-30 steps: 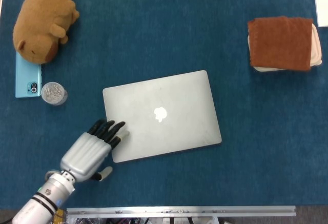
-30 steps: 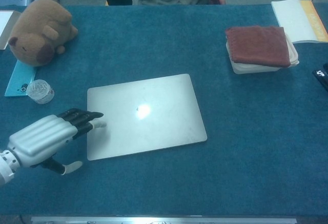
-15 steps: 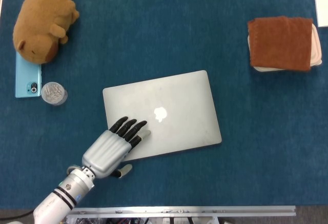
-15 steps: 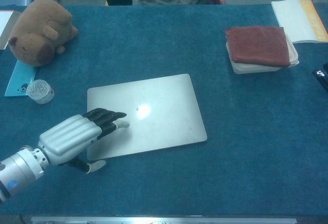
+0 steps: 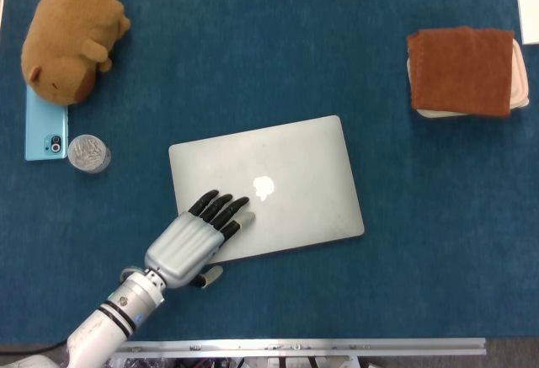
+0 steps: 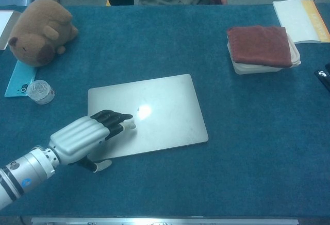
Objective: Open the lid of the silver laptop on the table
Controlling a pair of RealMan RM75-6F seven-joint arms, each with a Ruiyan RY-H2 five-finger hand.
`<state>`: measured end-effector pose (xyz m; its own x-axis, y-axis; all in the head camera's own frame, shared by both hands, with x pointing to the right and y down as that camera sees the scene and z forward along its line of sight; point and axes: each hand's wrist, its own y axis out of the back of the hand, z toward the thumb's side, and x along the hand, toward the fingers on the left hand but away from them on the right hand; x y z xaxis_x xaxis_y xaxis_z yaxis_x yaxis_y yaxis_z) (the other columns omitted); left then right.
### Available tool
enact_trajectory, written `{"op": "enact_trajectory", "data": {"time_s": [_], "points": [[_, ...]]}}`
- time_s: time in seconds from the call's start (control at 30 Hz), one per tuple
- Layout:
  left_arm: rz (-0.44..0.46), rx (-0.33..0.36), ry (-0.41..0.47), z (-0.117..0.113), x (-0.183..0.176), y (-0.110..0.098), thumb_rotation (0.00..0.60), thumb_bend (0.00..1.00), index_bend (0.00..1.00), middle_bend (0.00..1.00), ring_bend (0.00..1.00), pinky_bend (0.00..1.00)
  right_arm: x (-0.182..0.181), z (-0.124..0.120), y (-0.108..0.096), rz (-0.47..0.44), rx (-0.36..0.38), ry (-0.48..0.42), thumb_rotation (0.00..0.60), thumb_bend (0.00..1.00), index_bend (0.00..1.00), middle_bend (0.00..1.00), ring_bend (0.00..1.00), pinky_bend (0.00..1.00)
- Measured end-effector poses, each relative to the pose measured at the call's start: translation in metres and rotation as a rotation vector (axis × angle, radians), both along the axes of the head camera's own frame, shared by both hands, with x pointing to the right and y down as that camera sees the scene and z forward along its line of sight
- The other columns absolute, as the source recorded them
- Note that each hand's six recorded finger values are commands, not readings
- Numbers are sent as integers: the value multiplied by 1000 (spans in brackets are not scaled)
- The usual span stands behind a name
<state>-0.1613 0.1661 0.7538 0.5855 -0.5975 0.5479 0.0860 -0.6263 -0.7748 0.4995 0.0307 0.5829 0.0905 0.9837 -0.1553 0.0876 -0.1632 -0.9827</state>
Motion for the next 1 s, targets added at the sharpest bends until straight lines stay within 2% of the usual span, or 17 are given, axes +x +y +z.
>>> {"op": "enact_trajectory", "data": {"time_s": [0.43, 1.0], "points": [[2, 4, -6, 8, 3, -5, 576, 295, 0, 0, 0, 0, 1, -2, 1, 3, 9, -7, 600, 294, 134, 150, 76, 91], [1, 39, 41, 12, 25, -26, 578, 294, 0, 0, 0, 0, 2, -2, 2, 9, 10, -6, 600, 294, 135, 151, 76, 91]]}}
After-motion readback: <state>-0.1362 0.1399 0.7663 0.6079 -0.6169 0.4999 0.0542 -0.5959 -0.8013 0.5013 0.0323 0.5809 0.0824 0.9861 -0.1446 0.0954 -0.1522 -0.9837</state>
